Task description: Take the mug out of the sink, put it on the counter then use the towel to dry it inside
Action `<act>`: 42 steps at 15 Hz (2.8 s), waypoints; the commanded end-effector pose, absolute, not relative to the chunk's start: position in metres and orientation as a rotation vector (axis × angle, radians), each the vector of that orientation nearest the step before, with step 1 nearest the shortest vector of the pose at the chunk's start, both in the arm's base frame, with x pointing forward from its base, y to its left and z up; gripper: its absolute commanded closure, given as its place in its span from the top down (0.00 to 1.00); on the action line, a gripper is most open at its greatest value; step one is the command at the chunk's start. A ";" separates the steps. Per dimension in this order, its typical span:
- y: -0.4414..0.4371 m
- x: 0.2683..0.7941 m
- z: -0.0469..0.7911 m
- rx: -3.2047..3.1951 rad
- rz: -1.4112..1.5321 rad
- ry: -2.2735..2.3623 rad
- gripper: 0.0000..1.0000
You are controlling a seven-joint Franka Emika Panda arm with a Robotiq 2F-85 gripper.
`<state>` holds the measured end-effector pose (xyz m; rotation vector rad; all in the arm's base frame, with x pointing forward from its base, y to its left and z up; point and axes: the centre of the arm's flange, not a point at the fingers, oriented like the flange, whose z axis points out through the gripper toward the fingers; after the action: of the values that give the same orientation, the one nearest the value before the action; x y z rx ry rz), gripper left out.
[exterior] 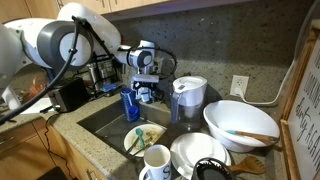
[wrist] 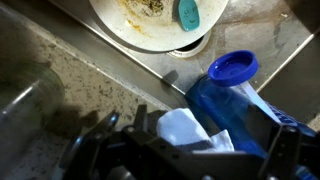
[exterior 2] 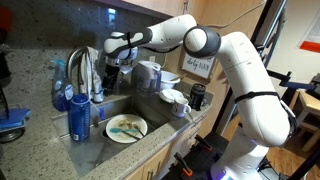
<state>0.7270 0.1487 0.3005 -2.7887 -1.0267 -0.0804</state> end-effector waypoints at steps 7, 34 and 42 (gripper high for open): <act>0.176 0.754 0.297 -2.759 -0.168 -1.162 0.72; 0.189 0.774 0.290 -2.759 -0.446 -1.173 1.00; 0.187 0.776 0.286 -2.752 -0.430 -1.187 0.39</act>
<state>0.7706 0.1728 0.2875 -2.7956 -1.1254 -0.4021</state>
